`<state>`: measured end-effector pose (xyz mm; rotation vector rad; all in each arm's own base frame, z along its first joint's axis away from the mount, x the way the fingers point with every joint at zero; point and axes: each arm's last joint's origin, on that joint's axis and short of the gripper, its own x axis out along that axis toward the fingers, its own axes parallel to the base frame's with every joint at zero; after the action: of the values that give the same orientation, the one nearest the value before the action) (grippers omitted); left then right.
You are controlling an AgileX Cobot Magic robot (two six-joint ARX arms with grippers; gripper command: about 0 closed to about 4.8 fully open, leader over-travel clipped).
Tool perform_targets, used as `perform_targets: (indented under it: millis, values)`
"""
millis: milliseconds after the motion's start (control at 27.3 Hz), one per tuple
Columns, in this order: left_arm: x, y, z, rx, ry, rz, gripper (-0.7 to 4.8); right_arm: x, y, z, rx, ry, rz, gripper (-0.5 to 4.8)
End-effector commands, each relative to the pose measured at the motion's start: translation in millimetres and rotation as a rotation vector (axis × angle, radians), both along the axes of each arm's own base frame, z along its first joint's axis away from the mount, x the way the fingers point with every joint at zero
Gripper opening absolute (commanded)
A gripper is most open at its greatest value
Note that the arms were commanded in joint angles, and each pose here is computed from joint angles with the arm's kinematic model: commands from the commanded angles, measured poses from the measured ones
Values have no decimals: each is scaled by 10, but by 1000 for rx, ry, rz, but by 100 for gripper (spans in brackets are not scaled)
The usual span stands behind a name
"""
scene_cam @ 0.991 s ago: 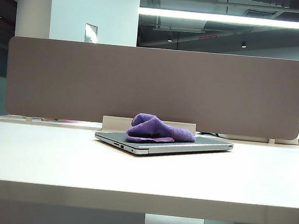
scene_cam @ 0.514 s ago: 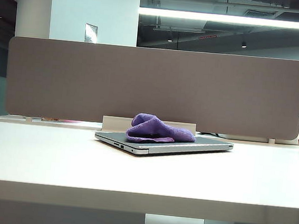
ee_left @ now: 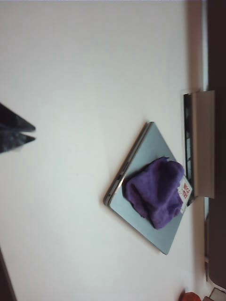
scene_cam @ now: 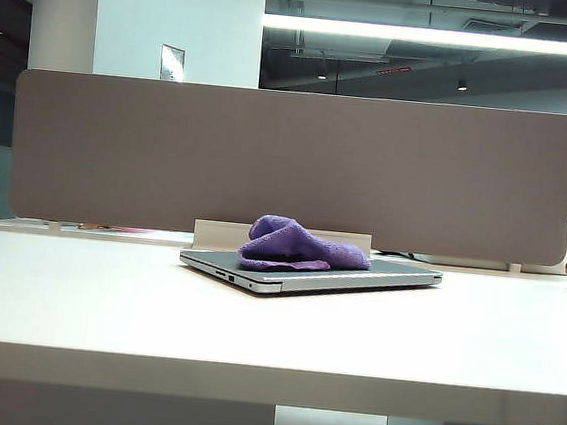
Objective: Pick up the purple rag and put it over the laptop.
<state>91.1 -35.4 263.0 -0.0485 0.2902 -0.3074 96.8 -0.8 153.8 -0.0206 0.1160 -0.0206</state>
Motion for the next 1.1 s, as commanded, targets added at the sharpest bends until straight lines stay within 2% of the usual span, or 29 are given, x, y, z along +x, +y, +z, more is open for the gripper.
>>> perform_targets:
  millis: [37,294,367,734,844,991,1101]
  values:
    - [-17,7,-74,-57,0,17,-6,2,-1,0,-4,-9,-5,22]
    - [-31,12,-219,-64,29,20,-6,2,-1,0,-4,-9,-5,22]
    - [-32,12,-220,-92,39,28,-6,2,-1,-1,-4,-8,-5,22]
    - [-32,13,-221,-90,40,30,-6,2,-1,0,-4,-9,-5,22]
    - [-30,16,-221,-59,28,34,-6,2,-1,0,-4,-9,-5,22]
    - [-14,44,-228,-15,1,111,-6,2,-1,0,-4,-9,-5,22]
    - [3,88,-241,-11,3,161,-6,2,-1,0,-4,-9,-5,22]
